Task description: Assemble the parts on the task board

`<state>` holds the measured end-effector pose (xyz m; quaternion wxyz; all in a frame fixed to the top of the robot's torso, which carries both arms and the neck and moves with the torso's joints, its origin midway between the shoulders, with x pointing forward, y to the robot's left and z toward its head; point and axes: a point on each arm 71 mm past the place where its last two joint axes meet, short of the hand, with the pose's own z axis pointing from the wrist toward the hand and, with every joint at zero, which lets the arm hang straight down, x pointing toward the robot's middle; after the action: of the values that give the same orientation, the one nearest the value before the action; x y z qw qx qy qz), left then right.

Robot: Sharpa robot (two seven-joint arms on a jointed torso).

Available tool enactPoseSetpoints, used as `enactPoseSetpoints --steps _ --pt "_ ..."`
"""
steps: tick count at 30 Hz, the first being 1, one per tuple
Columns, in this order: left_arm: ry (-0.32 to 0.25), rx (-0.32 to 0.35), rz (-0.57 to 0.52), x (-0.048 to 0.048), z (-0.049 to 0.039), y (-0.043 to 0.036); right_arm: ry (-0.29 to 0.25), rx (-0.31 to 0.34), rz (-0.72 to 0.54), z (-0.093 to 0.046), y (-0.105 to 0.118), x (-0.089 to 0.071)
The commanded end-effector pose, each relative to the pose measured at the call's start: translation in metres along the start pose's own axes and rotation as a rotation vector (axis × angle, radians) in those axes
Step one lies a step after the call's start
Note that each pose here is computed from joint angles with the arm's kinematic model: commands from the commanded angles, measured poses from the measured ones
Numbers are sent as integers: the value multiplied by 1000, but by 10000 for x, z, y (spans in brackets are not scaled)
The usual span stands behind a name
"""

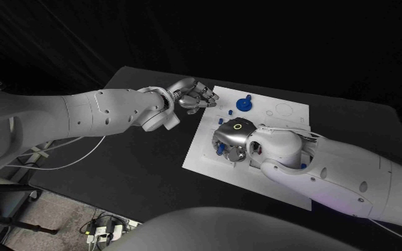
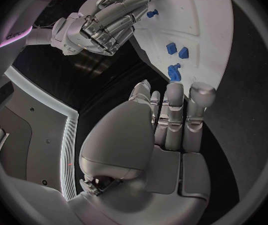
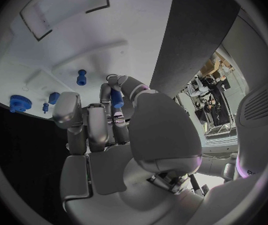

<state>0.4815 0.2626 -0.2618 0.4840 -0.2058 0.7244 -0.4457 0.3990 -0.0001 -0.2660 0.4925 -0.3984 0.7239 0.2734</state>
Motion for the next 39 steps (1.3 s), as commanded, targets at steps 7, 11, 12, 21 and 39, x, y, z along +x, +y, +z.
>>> enactPoseSetpoints --steps 7,11,12,21,39 --pt "20 3 -7 24 8 -9 13 -7 -22 7 16 13" --pt "21 3 -8 26 9 -9 15 -7 -22 6 14 18" --pt "22 2 -8 27 9 -9 17 -7 -22 6 14 20" --pt "27 0 -10 35 13 -9 29 -4 -24 4 14 43" --pt "31 -4 -10 42 17 -6 29 5 -56 -9 24 57"
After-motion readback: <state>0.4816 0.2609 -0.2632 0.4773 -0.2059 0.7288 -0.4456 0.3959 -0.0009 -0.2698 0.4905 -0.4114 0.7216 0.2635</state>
